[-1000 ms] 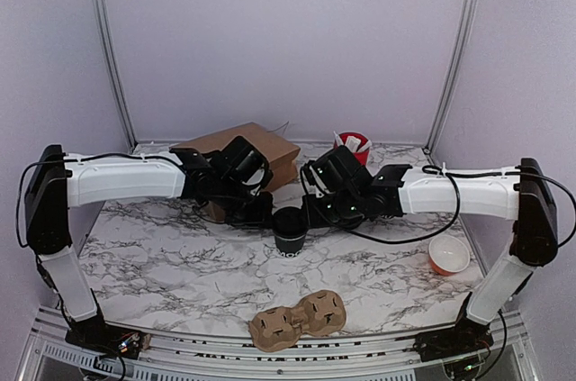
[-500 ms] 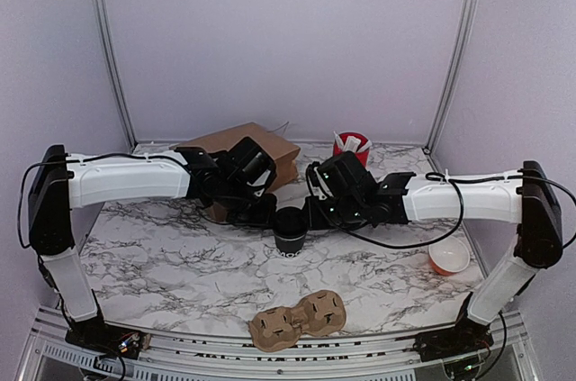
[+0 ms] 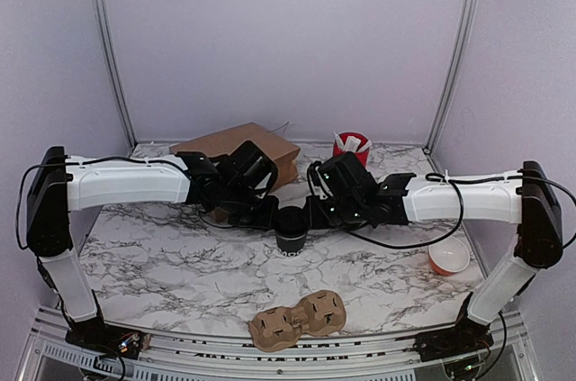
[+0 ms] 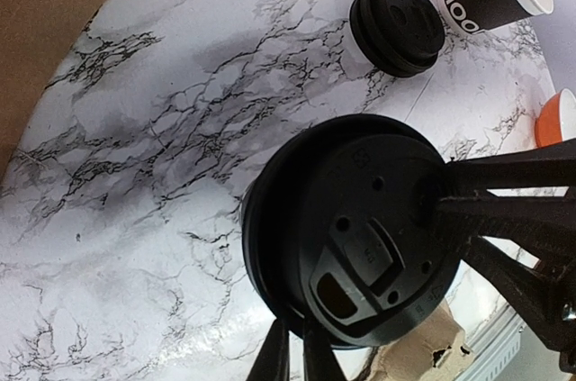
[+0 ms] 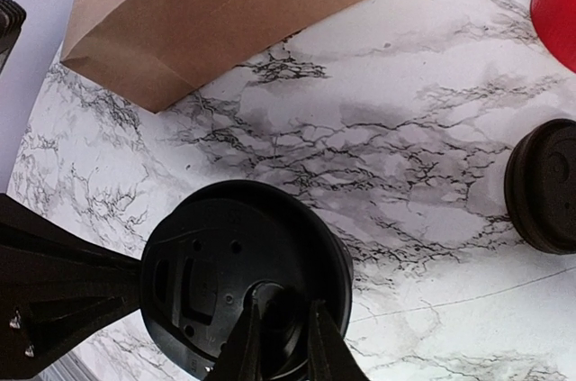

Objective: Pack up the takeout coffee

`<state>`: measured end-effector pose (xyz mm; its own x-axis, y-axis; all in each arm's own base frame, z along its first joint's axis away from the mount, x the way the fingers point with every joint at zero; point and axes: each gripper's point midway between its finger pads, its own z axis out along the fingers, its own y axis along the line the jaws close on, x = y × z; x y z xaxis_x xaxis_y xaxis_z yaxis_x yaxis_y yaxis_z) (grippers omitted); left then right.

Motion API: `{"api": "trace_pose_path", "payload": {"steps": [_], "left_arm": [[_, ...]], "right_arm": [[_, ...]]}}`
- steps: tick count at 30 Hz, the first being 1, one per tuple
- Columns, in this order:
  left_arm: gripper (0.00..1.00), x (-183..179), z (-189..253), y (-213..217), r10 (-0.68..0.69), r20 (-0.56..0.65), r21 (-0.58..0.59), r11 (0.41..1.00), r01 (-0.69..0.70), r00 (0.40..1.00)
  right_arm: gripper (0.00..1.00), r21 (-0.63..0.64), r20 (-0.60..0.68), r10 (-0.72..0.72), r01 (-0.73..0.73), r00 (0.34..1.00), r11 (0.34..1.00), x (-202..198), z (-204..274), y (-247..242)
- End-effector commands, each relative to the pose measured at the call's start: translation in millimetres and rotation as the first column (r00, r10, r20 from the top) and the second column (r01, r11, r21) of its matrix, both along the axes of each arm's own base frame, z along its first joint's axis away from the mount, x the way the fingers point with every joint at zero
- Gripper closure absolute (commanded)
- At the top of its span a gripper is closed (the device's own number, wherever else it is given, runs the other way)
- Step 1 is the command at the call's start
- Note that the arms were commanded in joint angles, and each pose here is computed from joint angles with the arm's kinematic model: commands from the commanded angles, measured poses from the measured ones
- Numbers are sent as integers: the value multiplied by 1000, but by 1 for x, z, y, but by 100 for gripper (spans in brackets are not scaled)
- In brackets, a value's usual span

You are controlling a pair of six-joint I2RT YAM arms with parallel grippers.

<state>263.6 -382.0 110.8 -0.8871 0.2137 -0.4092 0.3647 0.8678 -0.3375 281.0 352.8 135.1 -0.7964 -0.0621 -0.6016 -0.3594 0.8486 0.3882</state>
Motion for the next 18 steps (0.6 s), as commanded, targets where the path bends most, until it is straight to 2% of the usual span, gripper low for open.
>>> {"api": "trace_pose_path", "payload": {"steps": [1, 18], "left_arm": [[95, -58, -119, 21, -65, -238, 212, 970, 117, 969], [95, -67, -134, 27, -68, -257, 223, 967, 127, 964]], "right_arm": [[83, -83, -194, 95, -112, 976, 990, -44, -61, 2], [83, -89, -202, 100, -120, 974, 989, -46, -62, 8]]}}
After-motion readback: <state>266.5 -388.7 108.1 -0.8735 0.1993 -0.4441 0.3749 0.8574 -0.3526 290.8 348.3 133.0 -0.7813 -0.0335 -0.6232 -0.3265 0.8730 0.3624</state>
